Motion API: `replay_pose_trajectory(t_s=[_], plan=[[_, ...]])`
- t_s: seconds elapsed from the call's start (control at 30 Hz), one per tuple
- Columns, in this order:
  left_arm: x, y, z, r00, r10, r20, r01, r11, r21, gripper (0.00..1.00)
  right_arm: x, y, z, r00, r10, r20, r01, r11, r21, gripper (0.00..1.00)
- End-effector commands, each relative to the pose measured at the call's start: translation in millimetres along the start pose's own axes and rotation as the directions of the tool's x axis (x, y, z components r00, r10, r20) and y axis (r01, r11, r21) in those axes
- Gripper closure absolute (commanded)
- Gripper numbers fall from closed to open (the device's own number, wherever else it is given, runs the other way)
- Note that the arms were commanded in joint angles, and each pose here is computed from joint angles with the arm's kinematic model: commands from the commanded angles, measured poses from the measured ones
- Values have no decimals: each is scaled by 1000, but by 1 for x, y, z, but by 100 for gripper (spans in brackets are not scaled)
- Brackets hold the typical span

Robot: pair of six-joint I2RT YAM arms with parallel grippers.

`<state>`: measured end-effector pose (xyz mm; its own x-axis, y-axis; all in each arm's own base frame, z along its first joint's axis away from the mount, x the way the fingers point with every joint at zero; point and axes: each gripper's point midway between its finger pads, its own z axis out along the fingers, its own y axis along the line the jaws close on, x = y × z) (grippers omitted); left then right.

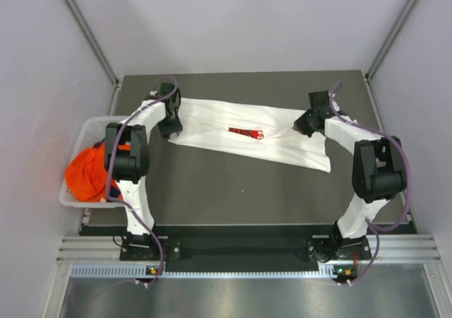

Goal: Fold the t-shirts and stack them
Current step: Fold the tshirt

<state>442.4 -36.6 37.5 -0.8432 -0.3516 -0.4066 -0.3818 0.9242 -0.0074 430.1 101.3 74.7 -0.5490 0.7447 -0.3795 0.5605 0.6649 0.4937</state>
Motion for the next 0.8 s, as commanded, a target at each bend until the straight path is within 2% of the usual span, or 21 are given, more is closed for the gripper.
replay_pose_trajectory(t_s=[0.0,0.77], plan=[[-6,0,3,1000,-11,29,12,1000,-8,58,-13,41,0,998,-48,40,52,991,-122,100],[-1,10,8,999,10,32,-7,997,-80,58,-16,98,31,985,-170,40,175,944,-282,100]])
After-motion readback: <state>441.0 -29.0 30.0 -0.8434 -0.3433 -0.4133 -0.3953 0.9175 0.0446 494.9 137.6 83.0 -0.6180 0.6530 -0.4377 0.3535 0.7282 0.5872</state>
